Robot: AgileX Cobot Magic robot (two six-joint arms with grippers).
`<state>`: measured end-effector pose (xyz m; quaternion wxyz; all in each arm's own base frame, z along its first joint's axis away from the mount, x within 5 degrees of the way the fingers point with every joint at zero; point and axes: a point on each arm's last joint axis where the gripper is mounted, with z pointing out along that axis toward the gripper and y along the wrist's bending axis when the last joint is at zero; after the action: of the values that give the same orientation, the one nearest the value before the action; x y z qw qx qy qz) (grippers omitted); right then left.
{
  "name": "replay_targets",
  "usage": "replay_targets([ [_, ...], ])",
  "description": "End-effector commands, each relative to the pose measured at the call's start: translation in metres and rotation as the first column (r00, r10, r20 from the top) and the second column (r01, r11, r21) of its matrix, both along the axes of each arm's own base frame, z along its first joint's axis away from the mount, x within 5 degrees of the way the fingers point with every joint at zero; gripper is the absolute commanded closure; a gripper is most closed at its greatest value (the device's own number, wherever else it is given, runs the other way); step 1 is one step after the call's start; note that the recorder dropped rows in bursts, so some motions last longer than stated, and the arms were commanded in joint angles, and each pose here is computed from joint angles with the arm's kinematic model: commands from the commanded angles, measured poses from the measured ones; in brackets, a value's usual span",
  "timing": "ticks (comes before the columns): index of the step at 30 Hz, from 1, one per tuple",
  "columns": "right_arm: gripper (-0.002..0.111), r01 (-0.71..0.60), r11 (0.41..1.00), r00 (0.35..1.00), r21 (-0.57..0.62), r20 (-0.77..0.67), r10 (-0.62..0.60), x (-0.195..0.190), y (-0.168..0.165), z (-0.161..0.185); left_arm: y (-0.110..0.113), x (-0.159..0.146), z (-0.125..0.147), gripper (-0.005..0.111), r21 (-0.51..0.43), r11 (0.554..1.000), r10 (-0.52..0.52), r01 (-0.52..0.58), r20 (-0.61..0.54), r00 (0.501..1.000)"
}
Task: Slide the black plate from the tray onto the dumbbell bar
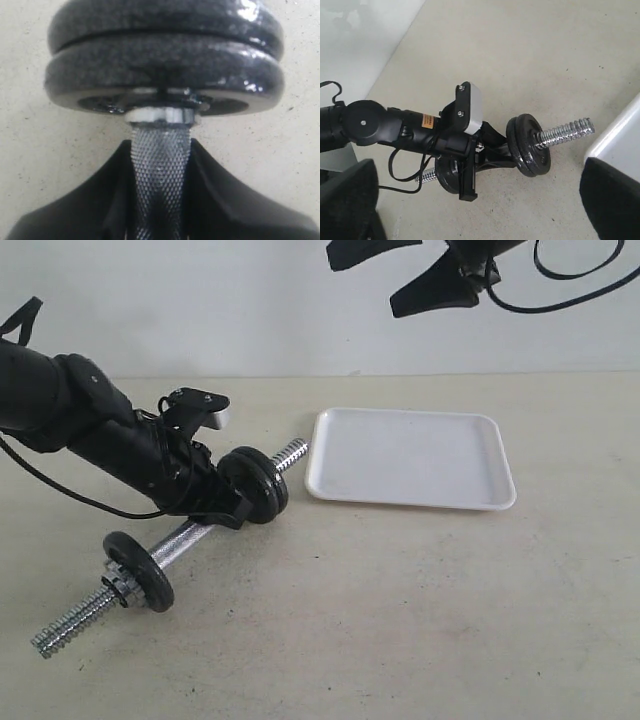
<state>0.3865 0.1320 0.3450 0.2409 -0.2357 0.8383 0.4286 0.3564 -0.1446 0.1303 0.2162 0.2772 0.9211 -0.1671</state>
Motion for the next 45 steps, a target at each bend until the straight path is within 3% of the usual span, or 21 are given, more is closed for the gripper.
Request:
replay_targets([
  [1, 0.007, -0.013, 1.000, 0.998, 0.003, 0.065, 0.013, -0.011, -0.003, 0.020, 0.001, 0.001, 0.080, 0.102, -0.104, 0.993, 0.078, -0.056, 0.222, 0.972],
  [11, 0.007, 0.006, 1.000, 0.997, -0.010, 0.074, -0.005, -0.020, -0.005, 0.031, 0.002, 0.008, 0.084, 0.102, -0.159, 0.977, 0.181, -0.145, 0.247, 0.952],
  [22, 0.007, 0.019, 1.000, 0.998, -0.004, 0.056, -0.019, -0.021, -0.005, 0.033, 0.004, 0.015, 0.089, 0.102, -0.280, 0.914, 0.360, -0.294, 0.222, 0.906],
  [30, 0.007, 0.019, 1.000, 0.998, -0.004, 0.056, -0.019, -0.021, -0.005, 0.033, 0.003, 0.016, 0.092, 0.102, -0.306, 0.907, 0.367, -0.289, 0.236, 0.900],
  [34, 0.007, 0.019, 1.000, 0.998, -0.004, 0.056, -0.019, -0.021, -0.005, 0.033, 0.003, 0.016, 0.092, 0.084, -0.305, 0.909, 0.363, -0.284, 0.241, 0.900],
  [38, 0.007, 0.019, 1.000, 0.998, -0.004, 0.056, -0.019, -0.021, -0.005, 0.033, 0.003, 0.017, 0.092, 0.057, -0.309, 0.905, 0.370, -0.291, 0.239, 0.898],
  [41, 0.007, 0.019, 1.000, 0.998, -0.004, 0.056, -0.019, -0.021, -0.005, 0.033, 0.003, 0.017, 0.092, 0.050, -0.312, 0.903, 0.373, -0.293, 0.237, 0.897],
  [45, 0.007, 0.019, 1.000, 0.998, -0.004, 0.056, -0.019, -0.021, -0.005, 0.033, 0.003, 0.017, 0.092, 0.050, -0.322, 0.899, 0.379, -0.298, 0.228, 0.897],
])
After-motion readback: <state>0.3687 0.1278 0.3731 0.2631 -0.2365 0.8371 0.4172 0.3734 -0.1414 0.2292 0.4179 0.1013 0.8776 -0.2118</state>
